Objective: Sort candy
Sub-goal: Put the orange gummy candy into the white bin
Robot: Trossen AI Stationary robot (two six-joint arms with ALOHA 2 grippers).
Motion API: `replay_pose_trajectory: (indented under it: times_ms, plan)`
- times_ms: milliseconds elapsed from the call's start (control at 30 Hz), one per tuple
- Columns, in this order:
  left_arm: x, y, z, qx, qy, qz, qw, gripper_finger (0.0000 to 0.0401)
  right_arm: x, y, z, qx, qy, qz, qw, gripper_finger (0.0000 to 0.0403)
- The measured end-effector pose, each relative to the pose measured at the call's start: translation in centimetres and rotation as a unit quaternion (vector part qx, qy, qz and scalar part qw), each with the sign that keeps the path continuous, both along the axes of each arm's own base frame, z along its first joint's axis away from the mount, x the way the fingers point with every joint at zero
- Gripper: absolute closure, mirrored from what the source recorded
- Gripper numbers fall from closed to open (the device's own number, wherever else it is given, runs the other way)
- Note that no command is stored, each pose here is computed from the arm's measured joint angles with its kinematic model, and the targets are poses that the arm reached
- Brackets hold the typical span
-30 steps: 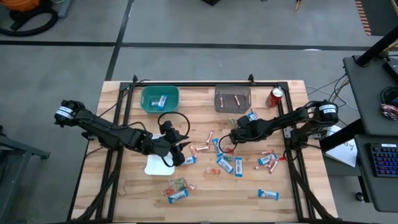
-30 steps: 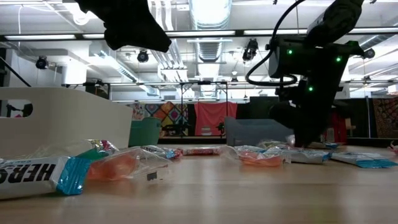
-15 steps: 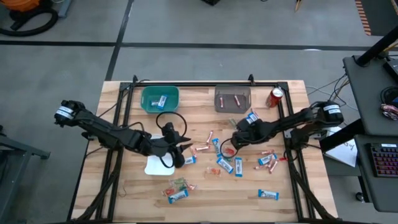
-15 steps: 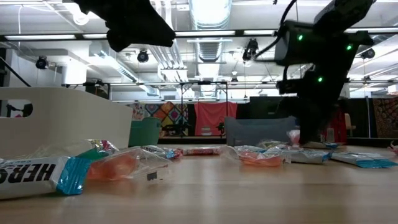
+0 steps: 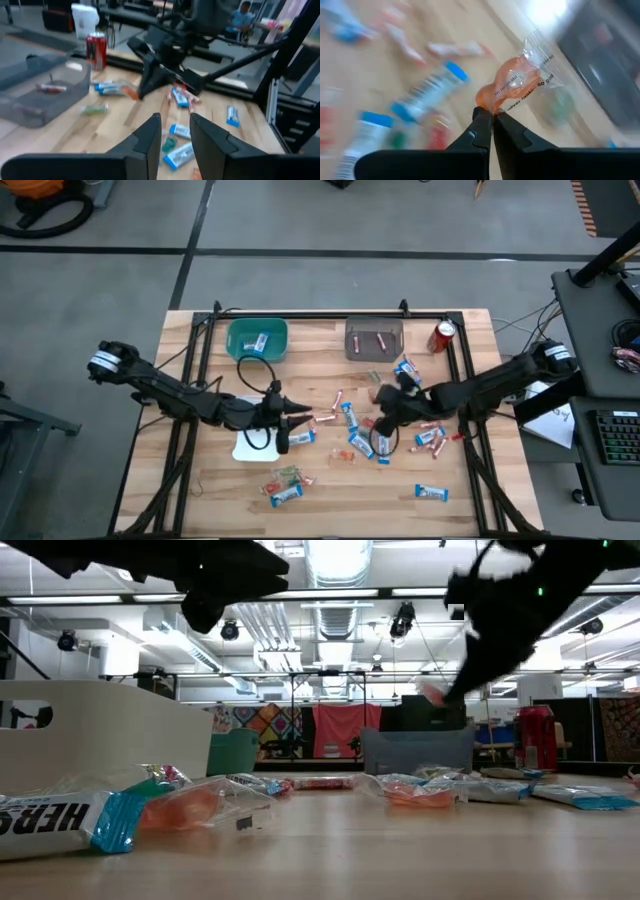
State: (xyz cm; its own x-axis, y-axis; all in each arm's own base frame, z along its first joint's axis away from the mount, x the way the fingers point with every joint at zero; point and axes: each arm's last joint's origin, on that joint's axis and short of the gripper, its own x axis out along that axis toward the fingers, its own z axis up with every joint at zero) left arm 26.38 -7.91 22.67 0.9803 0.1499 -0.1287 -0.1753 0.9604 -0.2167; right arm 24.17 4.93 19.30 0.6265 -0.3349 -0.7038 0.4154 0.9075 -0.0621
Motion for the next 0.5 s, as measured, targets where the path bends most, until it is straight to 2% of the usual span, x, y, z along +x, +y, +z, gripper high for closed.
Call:
replay_pose_trajectory:
  times_ms: [100, 267, 367, 500]
  plan:
    - [0.3, -0.1, -0.1, 0.005, -0.027, -0.001, 1.000, 0.0301, 1.4, 1.4, 0.9, -0.048, -0.068, 0.083, 0.993, 0.0394]
    - [1.5, -0.3, -1.2, 0.015, -0.057, 0.007, 0.998, 0.0255, 3.3, 3.4, 1.4, -0.140, -0.140, 0.184, 0.963, 0.0394]
    - [2.1, -0.2, -1.8, 0.011, -0.077, 0.056, 0.995, 0.0222, 4.2, 4.0, 1.1, -0.179, -0.153, 0.211, 0.949, 0.0394]
    - [3.1, -0.2, -2.7, 0.010, -0.081, 0.082, 0.993, 0.0190, 4.9, 4.3, 0.6, -0.191, -0.143, 0.216, 0.947, 0.0394]
